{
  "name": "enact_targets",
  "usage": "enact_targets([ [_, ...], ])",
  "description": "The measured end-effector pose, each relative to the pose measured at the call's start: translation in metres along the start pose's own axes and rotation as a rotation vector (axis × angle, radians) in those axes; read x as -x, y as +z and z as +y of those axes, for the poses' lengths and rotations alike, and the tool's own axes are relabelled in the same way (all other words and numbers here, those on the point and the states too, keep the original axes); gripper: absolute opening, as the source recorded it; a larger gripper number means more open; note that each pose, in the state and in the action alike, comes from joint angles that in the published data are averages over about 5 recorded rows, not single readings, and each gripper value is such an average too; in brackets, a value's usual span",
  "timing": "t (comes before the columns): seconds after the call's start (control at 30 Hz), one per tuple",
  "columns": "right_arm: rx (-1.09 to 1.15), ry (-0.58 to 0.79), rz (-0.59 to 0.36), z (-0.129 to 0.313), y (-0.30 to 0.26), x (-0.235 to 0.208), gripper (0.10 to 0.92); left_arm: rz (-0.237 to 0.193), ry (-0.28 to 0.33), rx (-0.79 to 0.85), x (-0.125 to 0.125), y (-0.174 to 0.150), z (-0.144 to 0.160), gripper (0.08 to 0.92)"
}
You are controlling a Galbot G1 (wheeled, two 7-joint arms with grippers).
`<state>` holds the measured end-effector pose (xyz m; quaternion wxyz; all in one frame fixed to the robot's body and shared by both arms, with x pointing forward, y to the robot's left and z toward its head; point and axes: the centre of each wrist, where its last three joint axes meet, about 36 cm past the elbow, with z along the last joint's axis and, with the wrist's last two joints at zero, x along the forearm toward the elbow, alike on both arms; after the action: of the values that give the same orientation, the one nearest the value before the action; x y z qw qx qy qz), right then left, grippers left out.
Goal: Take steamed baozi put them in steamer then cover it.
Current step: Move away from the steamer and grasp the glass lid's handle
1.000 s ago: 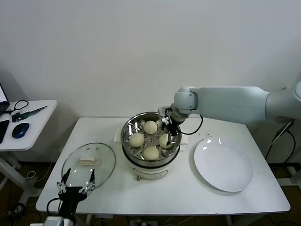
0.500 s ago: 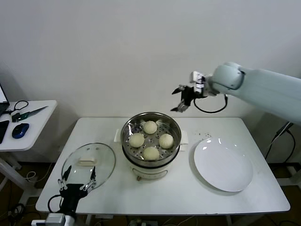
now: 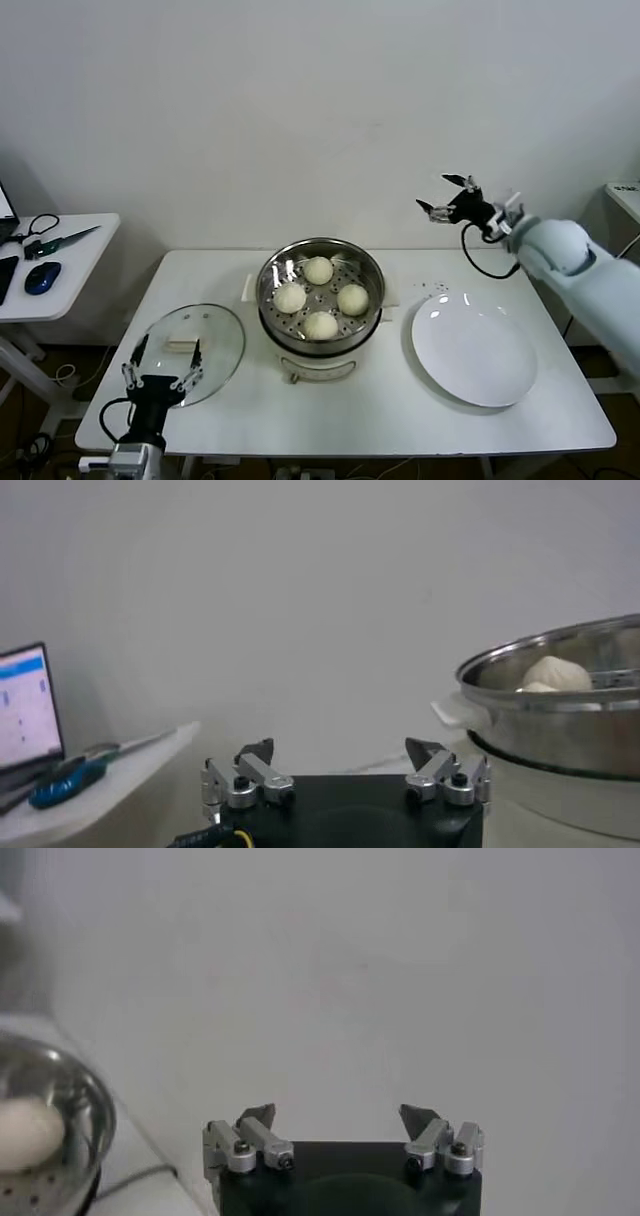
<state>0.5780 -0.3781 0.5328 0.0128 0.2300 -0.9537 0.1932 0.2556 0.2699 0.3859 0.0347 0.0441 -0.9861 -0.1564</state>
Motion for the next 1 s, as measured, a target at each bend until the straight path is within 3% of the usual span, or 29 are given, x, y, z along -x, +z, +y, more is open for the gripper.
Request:
enact_targets([
  [0.17,0.166,0.116,-0.118,0.031,0.063,-0.037,0.823,-0.030,-0.062,0.151,0.003,0.004,0.002,0.823],
  [0.37,0.333,0.267,-0.119,0.085,0.150,-0.112,0.823,-0.090,-0.118,0.490,0.003,0.012,0.011,0.823],
  [0.7,0.458,0.416,-0.045,0.163,0.215,-0.223,0.823,-0.134,-0.039,1.012,0.011,0.051,0.021,0.823],
  [1.0,0.494,0.473,-0.051,0.200,0.215,-0.260,0.823,-0.083,0.019,1.210,0.031,0.091,0.026,0.823],
])
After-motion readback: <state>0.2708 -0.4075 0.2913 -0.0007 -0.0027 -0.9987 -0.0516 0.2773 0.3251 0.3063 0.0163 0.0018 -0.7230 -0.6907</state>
